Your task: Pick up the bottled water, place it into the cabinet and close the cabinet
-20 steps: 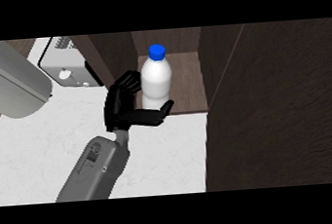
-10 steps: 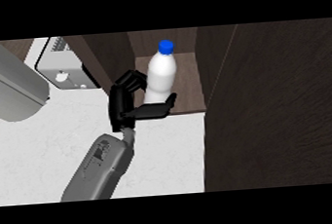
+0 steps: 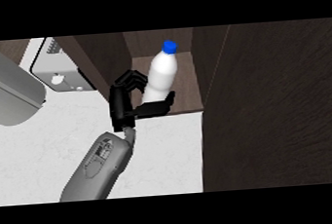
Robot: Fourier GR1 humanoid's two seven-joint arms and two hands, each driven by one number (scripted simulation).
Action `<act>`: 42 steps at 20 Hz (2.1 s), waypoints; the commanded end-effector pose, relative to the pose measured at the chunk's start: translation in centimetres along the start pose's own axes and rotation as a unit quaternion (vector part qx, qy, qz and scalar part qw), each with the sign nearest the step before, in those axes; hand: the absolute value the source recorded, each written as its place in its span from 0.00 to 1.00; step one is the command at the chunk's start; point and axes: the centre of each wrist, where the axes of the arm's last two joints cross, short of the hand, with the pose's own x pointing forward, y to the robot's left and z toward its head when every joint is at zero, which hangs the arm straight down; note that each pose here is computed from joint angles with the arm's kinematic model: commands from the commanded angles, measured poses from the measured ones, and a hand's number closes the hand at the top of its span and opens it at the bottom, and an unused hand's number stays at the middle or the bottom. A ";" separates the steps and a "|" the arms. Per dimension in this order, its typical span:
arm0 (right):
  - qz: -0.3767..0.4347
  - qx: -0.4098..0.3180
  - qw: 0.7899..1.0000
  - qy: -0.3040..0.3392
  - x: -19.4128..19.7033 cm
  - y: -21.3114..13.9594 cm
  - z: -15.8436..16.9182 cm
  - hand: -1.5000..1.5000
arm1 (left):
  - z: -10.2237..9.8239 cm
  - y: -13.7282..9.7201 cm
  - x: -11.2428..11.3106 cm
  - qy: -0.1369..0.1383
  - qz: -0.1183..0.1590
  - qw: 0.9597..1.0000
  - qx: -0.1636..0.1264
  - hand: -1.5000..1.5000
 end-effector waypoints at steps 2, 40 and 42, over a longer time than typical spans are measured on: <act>-0.001 0.001 1.000 0.001 0.7 -0.2 0.3 0.00 | -6.6 -1.4 3.5 -0.032 -0.054 0.997 -0.034 1.00; 0.017 -0.002 1.000 -0.008 -0.5 -2.0 1.0 0.00 | -10.7 2.2 -1.2 -0.104 -0.008 0.993 -0.048 0.00; 0.014 -0.008 1.000 -0.008 0.1 0.1 0.6 0.00 | -10.9 0.9 0.1 -0.122 0.021 0.990 -0.067 0.00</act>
